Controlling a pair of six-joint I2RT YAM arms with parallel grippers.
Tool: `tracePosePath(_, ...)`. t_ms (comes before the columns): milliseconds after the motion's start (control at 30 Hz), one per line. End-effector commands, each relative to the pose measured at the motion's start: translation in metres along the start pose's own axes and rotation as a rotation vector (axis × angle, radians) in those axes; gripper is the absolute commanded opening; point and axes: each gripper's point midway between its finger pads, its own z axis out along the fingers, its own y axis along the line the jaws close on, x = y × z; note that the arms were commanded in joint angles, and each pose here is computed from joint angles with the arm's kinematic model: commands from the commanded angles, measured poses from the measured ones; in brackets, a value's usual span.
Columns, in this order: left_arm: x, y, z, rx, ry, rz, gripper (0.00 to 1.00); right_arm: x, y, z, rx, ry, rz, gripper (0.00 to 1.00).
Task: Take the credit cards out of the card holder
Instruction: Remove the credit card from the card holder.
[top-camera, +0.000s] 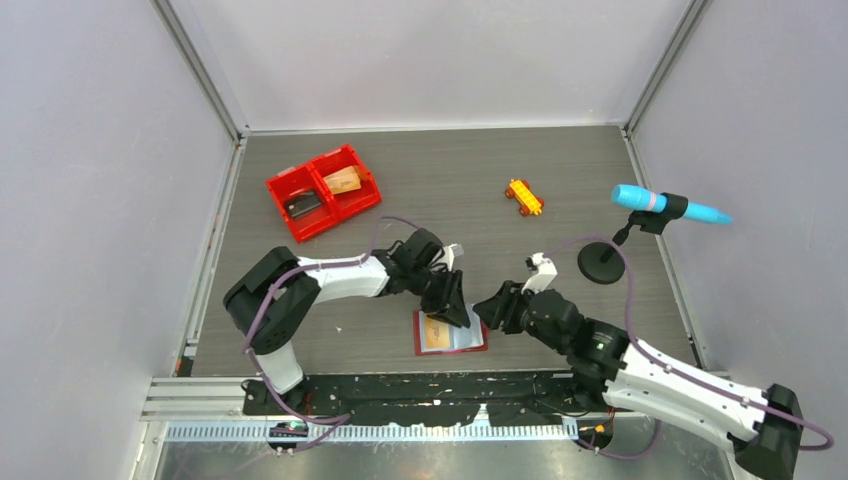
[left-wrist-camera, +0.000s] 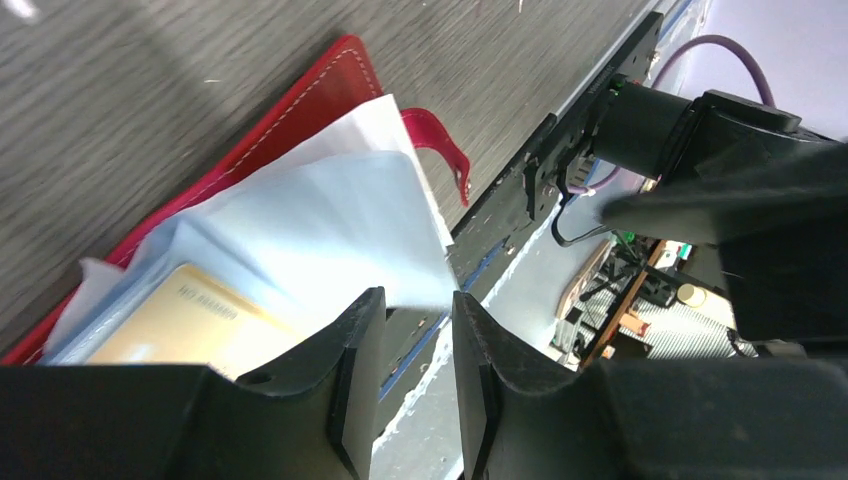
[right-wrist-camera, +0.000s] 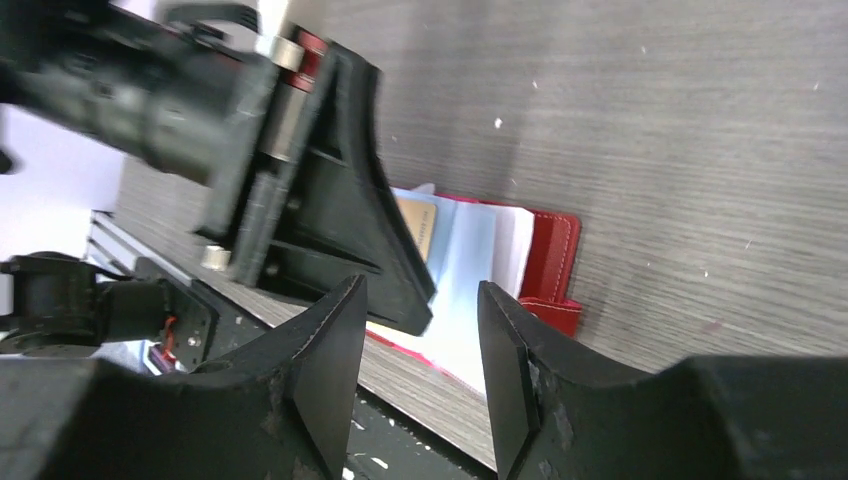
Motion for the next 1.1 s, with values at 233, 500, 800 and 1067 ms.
tracePosePath(233, -0.036, -0.031, -0.002, 0.061, -0.083, 0.074, 0.35, -0.014, 0.027, -0.024, -0.171, -0.043, -0.046, 0.51)
tracePosePath(500, -0.060, 0.018, -0.077, -0.099, -0.269, 0.004, 0.37, 0.005, 0.047, -0.001, -0.263, 0.025, 0.001, 0.47)
tracePosePath(800, -0.017, 0.041, -0.094, -0.139, -0.261, -0.023, 0.34, 0.040, 0.045, 0.035, -0.218, 0.177, -0.010, 0.35)
tracePosePath(1067, -0.001, 0.053, -0.064, -0.087, -0.183, -0.040, 0.22, 0.059, 0.040, 0.048, -0.221, 0.240, 0.009, 0.33)
